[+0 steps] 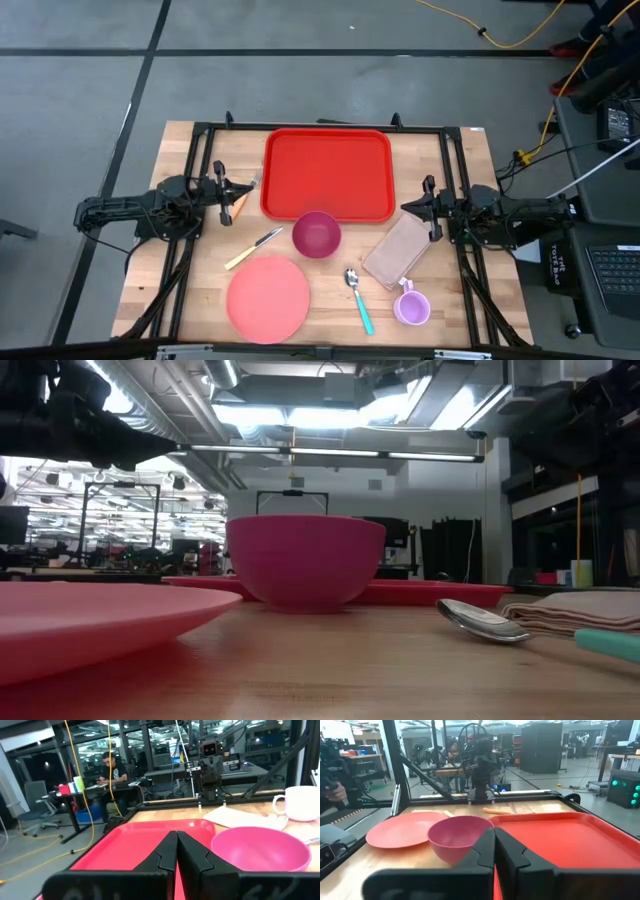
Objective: Set up tray
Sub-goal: Put the light purple mug on the red tray
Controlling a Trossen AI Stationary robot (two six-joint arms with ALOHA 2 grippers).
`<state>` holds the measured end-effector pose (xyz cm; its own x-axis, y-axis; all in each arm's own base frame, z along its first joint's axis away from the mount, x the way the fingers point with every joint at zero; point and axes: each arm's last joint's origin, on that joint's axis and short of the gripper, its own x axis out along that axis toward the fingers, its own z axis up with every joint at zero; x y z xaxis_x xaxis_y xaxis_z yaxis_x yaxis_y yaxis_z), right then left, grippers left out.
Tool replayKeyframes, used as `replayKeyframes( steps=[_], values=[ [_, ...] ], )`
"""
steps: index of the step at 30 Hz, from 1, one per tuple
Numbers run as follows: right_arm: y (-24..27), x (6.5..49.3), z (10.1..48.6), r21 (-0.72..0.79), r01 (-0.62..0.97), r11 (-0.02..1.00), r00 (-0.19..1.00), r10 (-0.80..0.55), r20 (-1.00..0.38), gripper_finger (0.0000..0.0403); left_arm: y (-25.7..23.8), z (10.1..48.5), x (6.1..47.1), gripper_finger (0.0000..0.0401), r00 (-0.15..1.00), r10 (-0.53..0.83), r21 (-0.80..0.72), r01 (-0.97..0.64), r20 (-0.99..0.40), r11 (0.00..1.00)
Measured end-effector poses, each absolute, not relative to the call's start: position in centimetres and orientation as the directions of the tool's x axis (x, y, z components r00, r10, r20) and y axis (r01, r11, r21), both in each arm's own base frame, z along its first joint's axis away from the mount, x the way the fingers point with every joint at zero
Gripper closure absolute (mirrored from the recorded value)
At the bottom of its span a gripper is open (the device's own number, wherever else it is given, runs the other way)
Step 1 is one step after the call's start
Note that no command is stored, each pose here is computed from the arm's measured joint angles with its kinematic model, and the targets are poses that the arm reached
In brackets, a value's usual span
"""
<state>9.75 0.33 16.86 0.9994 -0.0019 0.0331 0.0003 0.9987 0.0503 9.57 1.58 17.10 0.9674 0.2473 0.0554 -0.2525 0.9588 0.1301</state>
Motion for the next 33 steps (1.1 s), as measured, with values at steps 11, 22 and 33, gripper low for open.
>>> replayKeyframes(
  steps=[11,22,33],
  values=[
    [0.2,10.2,17.8,0.097,0.057,0.994,0.994,-0.048,-0.093,0.0399,1.5,16.9,9.8,0.0399,0.979,0.202,0.071,-0.203,0.032,0.977],
    [0.3,13.0,21.6,0.069,0.096,0.993,0.978,-0.081,-0.190,0.0400,1.4,18.6,10.5,0.0399,0.987,0.158,0.110,-0.153,-0.038,0.982],
    [0.6,15.8,23.2,-0.031,0.083,0.996,0.958,-0.088,-0.273,0.0384,1.6,20.8,11.7,0.0399,0.973,0.155,0.093,-0.141,-0.172,0.986]
  ],
)
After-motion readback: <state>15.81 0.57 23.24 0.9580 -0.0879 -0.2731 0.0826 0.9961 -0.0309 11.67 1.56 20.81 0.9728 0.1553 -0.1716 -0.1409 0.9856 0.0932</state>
